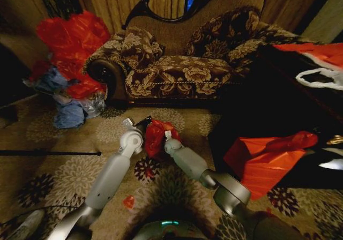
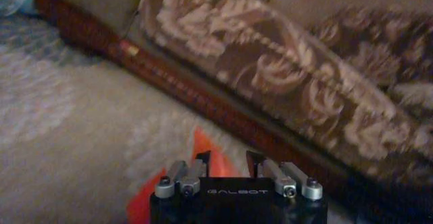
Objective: Place a garbage bag over the trash bin.
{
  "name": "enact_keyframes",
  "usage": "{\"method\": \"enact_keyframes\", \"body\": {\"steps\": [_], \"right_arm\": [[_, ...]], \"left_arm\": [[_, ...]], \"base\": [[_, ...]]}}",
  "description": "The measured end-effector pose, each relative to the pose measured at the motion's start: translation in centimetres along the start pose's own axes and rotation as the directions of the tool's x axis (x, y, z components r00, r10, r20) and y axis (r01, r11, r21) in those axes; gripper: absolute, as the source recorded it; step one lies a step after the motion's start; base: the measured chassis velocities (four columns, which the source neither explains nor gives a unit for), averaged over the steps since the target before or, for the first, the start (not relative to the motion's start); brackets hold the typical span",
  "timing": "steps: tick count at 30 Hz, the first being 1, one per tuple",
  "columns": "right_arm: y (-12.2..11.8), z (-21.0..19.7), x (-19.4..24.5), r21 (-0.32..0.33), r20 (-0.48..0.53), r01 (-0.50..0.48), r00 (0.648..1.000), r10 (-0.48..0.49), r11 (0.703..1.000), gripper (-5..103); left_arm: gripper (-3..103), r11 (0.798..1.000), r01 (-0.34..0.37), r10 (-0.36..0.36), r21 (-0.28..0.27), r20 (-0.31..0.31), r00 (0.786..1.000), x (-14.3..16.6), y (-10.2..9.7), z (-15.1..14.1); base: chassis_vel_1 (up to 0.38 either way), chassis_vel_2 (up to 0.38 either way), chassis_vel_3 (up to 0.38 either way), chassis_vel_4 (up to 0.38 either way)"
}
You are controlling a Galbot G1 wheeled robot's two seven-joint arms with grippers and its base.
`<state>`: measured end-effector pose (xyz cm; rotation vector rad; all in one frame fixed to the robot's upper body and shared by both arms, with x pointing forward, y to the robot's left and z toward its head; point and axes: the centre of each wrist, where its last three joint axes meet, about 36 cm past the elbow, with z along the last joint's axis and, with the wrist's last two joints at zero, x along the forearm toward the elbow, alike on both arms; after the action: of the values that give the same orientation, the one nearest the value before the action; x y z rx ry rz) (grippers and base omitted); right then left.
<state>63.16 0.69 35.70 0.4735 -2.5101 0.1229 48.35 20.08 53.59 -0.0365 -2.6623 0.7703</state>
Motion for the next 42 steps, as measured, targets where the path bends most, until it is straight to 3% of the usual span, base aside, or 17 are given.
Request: {"method": "enact_keyframes", "body": {"steps": [2,3,5,7,8,9,10,12,15,17,19,24,30,35,37,39,42], "right_arm": [[-0.1,-0.2,0.0,-0.004,0.005,-0.001,1.000,0.001,1.000,0],[-0.1,-0.2,0.0,-0.004,0.005,-0.001,1.000,0.001,1.000,0],[-0.2,-0.3,0.0,-0.010,0.008,-0.002,1.000,0.002,1.000,0],[-0.2,-0.3,0.0,-0.010,0.008,-0.002,1.000,0.002,1.000,0],[-0.2,-0.3,0.1,-0.013,0.012,0.001,1.000,-0.001,1.000,0],[-0.1,-0.3,0.1,-0.013,0.013,0.002,1.000,-0.002,1.000,0],[-0.1,-0.3,0.1,-0.016,0.018,0.006,1.000,-0.006,1.000,0],[-0.2,-0.4,0.1,-0.021,0.026,0.008,1.000,-0.007,1.000,0],[-0.3,-0.6,0.1,-0.024,0.030,0.006,1.000,-0.006,1.000,0],[-0.3,-1.0,0.2,-0.025,0.039,0.007,0.999,-0.006,1.000,0],[-0.2,-1.4,0.3,-0.023,0.046,0.005,0.999,-0.004,1.000,0],[0.2,-1.2,0.4,-0.014,0.046,0.013,0.999,-0.013,1.000,0],[0.4,-1.0,0.5,-0.012,0.045,0.018,0.999,-0.017,1.000,0],[0.4,-1.1,0.5,-0.013,0.045,0.016,0.999,-0.016,1.000,0],[0.4,-1.0,0.5,-0.013,0.044,0.015,0.999,-0.014,1.000,0],[0.5,-0.7,0.5,-0.011,0.041,0.013,0.999,-0.012,1.000,0],[0.7,-0.7,0.5,-0.010,0.042,0.014,0.999,-0.014,1.000,0]], "left_arm": [[47,0.999,0.035,-0.036,-0.016,-0.040,0.999,1.3,0.2,0.6],[47,0.999,0.035,-0.036,-0.016,-0.040,0.999,1.3,0.2,0.6],[58,0.996,0.069,-0.072,-0.051,-0.051,0.996,2.2,0.6,1.5],[58,0.996,0.069,-0.072,-0.051,-0.051,0.996,2.2,0.6,1.5],[69,0.988,0.097,-0.103,-0.120,-0.043,0.994,2.7,1.4,2.3],[69,0.986,0.100,-0.107,-0.135,-0.040,0.993,2.7,1.6,2.5],[74,0.975,0.111,-0.119,-0.191,-0.034,0.992,2.5,2.4,3.1],[86,0.964,0.106,-0.121,-0.242,-0.045,0.992,1.7,3.7,4.1],[86,0.960,0.090,-0.110,-0.264,-0.060,0.992,1.1,4.3,4.6],[96,0.954,0.075,-0.104,-0.289,-0.084,0.991,0.4,4.9,5.4],[100,0.948,0.037,-0.079,-0.316,-0.122,0.989,-0.6,5.1,6.4],[100,0.932,-0.051,-0.004,-0.358,-0.153,0.988,-0.8,4.3,7.4],[103,0.916,-0.076,0.017,-0.395,-0.151,0.988,-1.2,4.3,7.7],[89,0.921,-0.060,0.013,-0.385,-0.124,0.992,-1.7,4.7,7.8],[89,0.922,-0.058,0.013,-0.382,-0.120,0.993,-1.7,4.7,7.8],[78,0.925,-0.056,0.015,-0.377,-0.111,0.994,-1.7,4.8,7.9],[74,0.927,-0.057,0.017,-0.372,-0.110,0.994,-1.7,4.9,7.8]], "base": [[0.000,0.000,0.000,0.000],[0.000,0.000,0.000,0.000],[0.000,0.000,0.000,0.000],[0.000,0.000,0.000,0.000],[0.000,0.000,0.000,0.000],[0.000,0.000,0.000,0.000],[0.000,0.000,0.000,0.000],[0.000,0.000,0.000,0.000],[0.000,0.000,0.000,0.000],[0.000,0.000,0.000,0.000],[0.000,0.000,0.000,0.000],[0.000,0.000,0.000,0.000],[0.000,0.000,0.000,0.000],[0.000,0.000,0.000,0.000],[0.000,0.000,0.000,0.000],[0.000,0.000,0.000,0.000],[0.000,0.000,0.000,0.000]]}}
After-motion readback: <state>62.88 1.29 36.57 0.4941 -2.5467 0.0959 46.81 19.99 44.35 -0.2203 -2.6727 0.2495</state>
